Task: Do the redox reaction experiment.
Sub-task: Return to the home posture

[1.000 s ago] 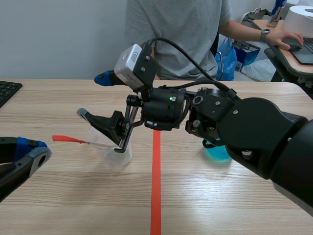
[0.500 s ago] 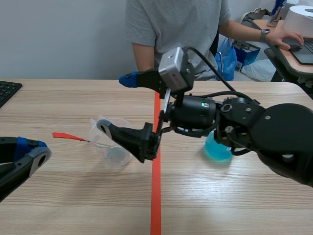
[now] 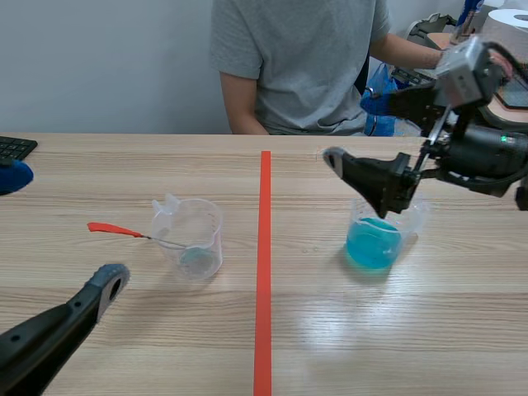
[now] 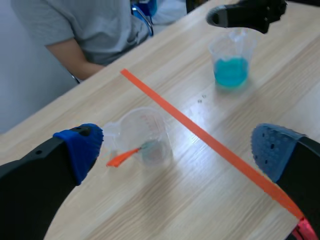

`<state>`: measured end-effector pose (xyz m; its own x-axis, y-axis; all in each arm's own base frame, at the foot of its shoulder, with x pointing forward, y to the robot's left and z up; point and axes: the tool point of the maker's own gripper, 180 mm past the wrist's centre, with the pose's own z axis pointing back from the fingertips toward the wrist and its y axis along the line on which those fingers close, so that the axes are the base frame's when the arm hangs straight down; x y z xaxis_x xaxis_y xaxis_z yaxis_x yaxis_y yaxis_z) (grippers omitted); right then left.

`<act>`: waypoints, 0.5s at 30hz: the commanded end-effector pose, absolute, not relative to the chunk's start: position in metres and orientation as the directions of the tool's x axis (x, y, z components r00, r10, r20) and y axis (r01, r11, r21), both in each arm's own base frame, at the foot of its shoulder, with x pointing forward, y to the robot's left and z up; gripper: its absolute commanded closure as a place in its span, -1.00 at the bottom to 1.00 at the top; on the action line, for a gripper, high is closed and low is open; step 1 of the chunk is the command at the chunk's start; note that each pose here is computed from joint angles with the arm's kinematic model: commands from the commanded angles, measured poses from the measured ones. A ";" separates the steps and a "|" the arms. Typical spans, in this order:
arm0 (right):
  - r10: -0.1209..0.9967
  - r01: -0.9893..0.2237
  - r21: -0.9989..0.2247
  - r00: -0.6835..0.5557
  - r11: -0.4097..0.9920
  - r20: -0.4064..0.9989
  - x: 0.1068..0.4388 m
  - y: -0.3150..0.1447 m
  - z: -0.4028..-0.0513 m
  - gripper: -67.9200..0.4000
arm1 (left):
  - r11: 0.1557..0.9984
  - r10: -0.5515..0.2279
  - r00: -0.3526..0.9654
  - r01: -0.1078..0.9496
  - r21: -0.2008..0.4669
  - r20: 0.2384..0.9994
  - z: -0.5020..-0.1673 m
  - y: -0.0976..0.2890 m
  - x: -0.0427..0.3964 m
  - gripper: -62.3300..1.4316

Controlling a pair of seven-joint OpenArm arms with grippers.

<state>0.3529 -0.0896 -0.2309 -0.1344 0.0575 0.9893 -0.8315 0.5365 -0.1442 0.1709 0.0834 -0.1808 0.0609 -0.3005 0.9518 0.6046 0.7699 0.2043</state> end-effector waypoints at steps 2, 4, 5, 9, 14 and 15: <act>0.057 -0.802 -0.159 -0.154 0.576 0.986 0.356 -0.110 -0.212 -1.00 | 0.790 -0.243 0.030 0.586 0.180 0.969 -0.167 0.083 0.175 -1.00; 0.083 -0.777 -0.160 -0.138 0.609 0.987 0.356 -0.126 -0.208 -1.00 | 0.797 -0.216 0.017 0.580 0.166 0.976 -0.161 0.083 0.178 -1.00; 0.092 -0.763 -0.157 -0.127 0.627 0.988 0.356 -0.134 -0.206 -1.00 | 0.807 -0.212 0.009 0.566 0.170 0.977 -0.159 0.085 0.181 -1.00; 0.131 -0.704 -0.150 -0.082 0.694 0.988 0.354 -0.161 -0.199 -1.00 | 0.854 -0.178 -0.016 0.494 0.162 0.984 -0.147 0.098 0.197 -1.00; 0.209 -0.626 -0.174 -0.018 0.760 0.978 0.347 -0.184 -0.198 -1.00 | 0.880 -0.161 -0.022 0.449 0.153 0.987 -0.139 0.107 0.212 -1.00; 0.222 -0.613 -0.183 -0.013 0.769 0.975 0.344 -0.186 -0.198 -1.00 | 0.883 -0.154 -0.020 0.445 0.146 0.988 -0.138 0.107 0.214 -1.00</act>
